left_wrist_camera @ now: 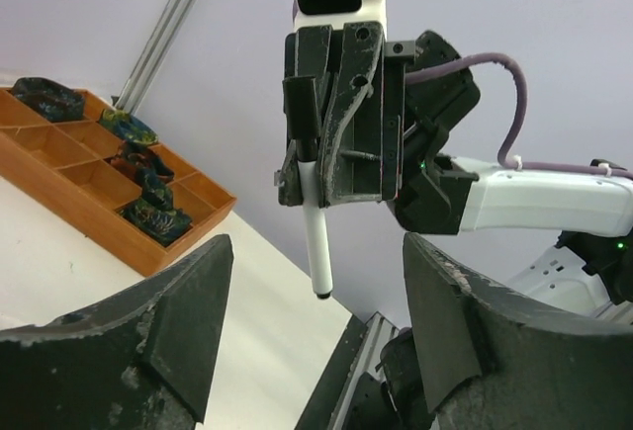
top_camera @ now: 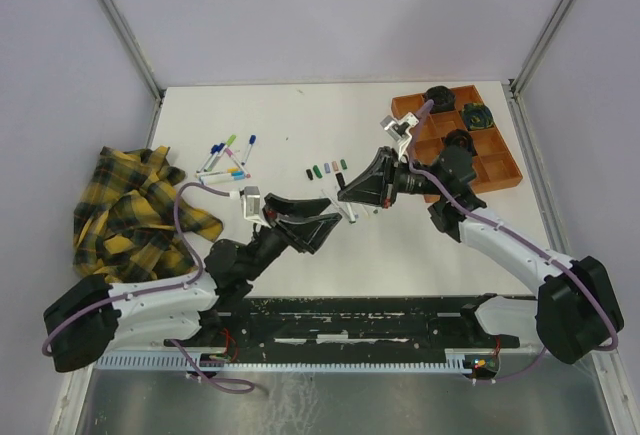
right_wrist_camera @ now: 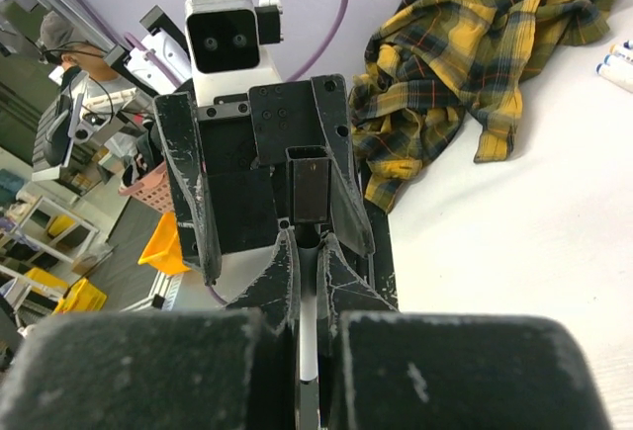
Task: Open the pen caps
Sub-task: Open the pen cap from the pen.
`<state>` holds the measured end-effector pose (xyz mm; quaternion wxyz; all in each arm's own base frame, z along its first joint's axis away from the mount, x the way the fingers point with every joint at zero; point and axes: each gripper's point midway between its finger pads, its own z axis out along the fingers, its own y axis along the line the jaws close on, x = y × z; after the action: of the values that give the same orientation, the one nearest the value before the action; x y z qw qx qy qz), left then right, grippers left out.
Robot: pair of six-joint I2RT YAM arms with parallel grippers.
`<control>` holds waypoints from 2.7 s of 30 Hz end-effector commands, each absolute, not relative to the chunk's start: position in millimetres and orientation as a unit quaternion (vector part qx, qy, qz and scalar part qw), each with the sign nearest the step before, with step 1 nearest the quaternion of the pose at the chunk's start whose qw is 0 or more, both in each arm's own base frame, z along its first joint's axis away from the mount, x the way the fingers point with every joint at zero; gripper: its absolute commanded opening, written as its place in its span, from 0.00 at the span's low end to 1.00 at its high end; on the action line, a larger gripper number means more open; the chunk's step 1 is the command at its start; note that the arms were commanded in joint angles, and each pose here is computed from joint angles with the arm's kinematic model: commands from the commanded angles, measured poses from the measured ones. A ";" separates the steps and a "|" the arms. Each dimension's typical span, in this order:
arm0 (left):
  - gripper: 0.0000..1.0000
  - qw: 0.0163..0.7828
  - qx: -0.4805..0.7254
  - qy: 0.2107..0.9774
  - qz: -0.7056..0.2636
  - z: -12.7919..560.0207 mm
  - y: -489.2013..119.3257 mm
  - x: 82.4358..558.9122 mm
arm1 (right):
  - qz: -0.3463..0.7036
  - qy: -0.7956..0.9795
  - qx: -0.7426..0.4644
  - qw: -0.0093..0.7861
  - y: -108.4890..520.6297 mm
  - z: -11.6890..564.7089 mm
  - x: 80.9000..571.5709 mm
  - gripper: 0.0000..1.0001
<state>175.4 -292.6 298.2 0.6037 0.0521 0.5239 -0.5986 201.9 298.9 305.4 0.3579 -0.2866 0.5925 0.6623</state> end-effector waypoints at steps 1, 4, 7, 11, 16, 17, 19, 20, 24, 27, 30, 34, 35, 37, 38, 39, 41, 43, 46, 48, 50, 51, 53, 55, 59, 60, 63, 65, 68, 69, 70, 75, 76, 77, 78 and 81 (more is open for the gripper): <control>0.78 0.620 0.062 0.552 -0.554 302.9 -286.8 183.6 | 0.643 0.589 -0.334 0.357 298.4 316.8 199.6 0.00; 0.81 0.619 0.057 0.567 -0.541 313.2 -282.4 187.7 | 0.635 0.596 -0.351 0.343 298.2 309.9 197.6 0.00; 0.83 0.609 0.046 0.577 -0.542 321.0 -278.8 191.4 | 0.633 0.595 -0.361 0.338 297.8 307.2 195.7 0.00; 0.81 0.584 0.026 0.585 -0.562 327.3 -278.2 197.0 | 0.626 0.596 -0.371 0.338 296.8 304.3 194.7 0.00; 0.70 0.563 0.022 0.583 -0.585 334.1 -284.6 202.6 | 0.624 0.598 -0.374 0.336 296.9 302.2 195.0 0.00; 0.67 0.559 0.025 0.582 -0.590 336.0 -287.4 202.7 | 0.624 0.599 -0.374 0.336 296.9 301.5 195.3 0.00; 0.64 0.551 0.033 0.581 -0.598 337.0 -293.7 202.9 | 0.623 0.601 -0.373 0.333 297.4 299.5 195.7 0.00; 0.62 0.548 0.038 0.580 -0.602 338.1 -297.4 202.6 | 0.624 0.601 -0.374 0.331 297.5 299.3 195.6 0.00; 0.59 0.534 0.048 0.578 -0.615 338.8 -308.7 203.1 | 0.624 0.603 -0.373 0.328 297.8 297.5 196.0 0.00; 0.51 0.528 0.052 0.580 -0.618 336.0 -314.1 204.7 | 0.624 0.604 -0.373 0.326 297.6 297.0 196.1 0.00; 0.38 0.528 0.051 0.583 -0.616 334.0 -314.6 207.3 | 0.625 0.603 -0.374 0.325 297.9 297.3 195.7 0.00; 0.24 0.533 0.047 0.582 -0.612 334.9 -311.5 210.4 | 0.625 0.604 -0.374 0.323 297.9 296.2 195.6 0.00; 0.23 0.534 0.046 0.582 -0.612 335.4 -310.9 211.1 | 0.625 0.604 -0.375 0.323 297.9 296.3 195.5 0.00; 0.25 0.534 0.047 0.582 -0.612 336.0 -310.2 211.7 | 0.625 0.605 -0.374 0.323 297.9 296.2 195.6 0.00; 0.27 0.535 0.047 0.581 -0.612 337.1 -310.0 211.8 | 0.625 0.605 -0.375 0.322 298.0 296.2 195.6 0.00; 0.30 0.534 0.048 0.580 -0.613 337.4 -310.1 211.3 | 0.625 0.605 -0.375 0.322 297.9 296.1 195.4 0.00; 0.35 0.534 0.049 0.579 -0.615 338.1 -309.9 210.1 | 0.625 0.605 -0.374 0.322 297.7 296.4 195.7 0.00; 0.38 0.536 0.047 0.577 -0.615 339.2 -308.3 210.4 | 0.625 0.606 -0.373 0.321 297.8 295.7 195.7 0.01; 0.37 0.538 0.047 0.575 -0.615 340.5 -307.5 210.2 | 0.625 0.606 -0.373 0.320 298.3 295.4 196.1 0.01; 0.35 0.537 0.047 0.575 -0.615 339.6 -307.8 210.5 | 0.625 0.607 -0.372 0.319 298.3 294.7 196.6 0.01; 0.31 0.537 0.046 0.575 -0.615 339.0 -308.1 210.9 | 0.625 0.607 -0.372 0.319 298.3 294.7 196.6 0.02; 0.29 0.537 0.046 0.575 -0.615 339.0 -308.4 210.9 | 0.626 0.607 -0.373 0.318 298.4 294.7 196.2 0.02; 0.18 0.538 0.047 0.575 -0.615 339.2 -308.6 211.4 | 0.626 0.608 -0.372 0.318 298.4 294.3 196.4 0.02; 0.04 0.540 0.048 0.574 -0.614 340.0 -308.5 211.9 | 0.626 0.607 -0.373 0.316 298.9 294.1 195.9 0.03; 0.03 0.549 0.043 0.572 -0.608 342.4 -305.1 215.5 | 0.626 0.610 -0.370 0.315 299.0 292.1 196.6 0.15; 0.03 0.553 0.040 0.570 -0.606 344.0 -303.7 216.8 | 0.625 0.611 -0.369 0.316 298.8 291.6 197.2 0.19; 0.03 0.564 0.033 0.568 -0.599 346.4 -299.8 221.5 | 0.624 0.612 -0.368 0.317 299.1 291.2 197.4 0.26; 0.03 0.569 0.029 0.567 -0.595 347.6 -298.1 224.5 | 0.624 0.612 -0.368 0.316 299.4 290.7 197.3 0.27; 0.03 0.573 0.026 0.563 -0.594 350.8 -297.2 227.9 | 0.623 0.614 -0.366 0.316 300.2 289.1 198.0 0.27; 0.03 0.574 0.025 0.562 -0.595 352.0 -297.4 228.8 | 0.624 0.614 -0.367 0.315 301.1 288.7 197.5 0.25; 0.03 0.574 0.025 0.562 -0.595 352.6 -298.0 229.7 | 0.623 0.614 -0.367 0.316 301.7 289.0 197.7 0.20; 0.03 0.601 0.011 0.550 -0.580 367.8 -288.9 248.0 | 0.626 0.615 -0.370 0.304 303.6 286.9 197.0 0.00; 0.03 0.613 0.006 0.544 -0.574 376.0 -283.6 255.6 | 0.626 0.619 -0.369 0.298 304.2 285.6 197.5 0.00; 0.03 0.626 -0.001 0.536 -0.566 386.2 -276.1 265.5 | 0.626 0.621 -0.369 0.293 304.3 284.1 198.1 0.00; 0.03 0.640 -0.010 0.527 -0.559 396.8 -267.3 276.2 | 0.625 0.624 -0.369 0.289 304.6 282.4 198.6 0.00; 0.03 0.675 -0.039 0.498 -0.543 429.6 -240.2 307.1 | 0.620 0.635 -0.368 0.277 305.3 275.0 201.3 0.00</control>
<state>255.8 -297.6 325.1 0.5483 0.0305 0.6124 -0.5686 225.7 303.3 282.2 0.3384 -0.3354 0.6404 0.6024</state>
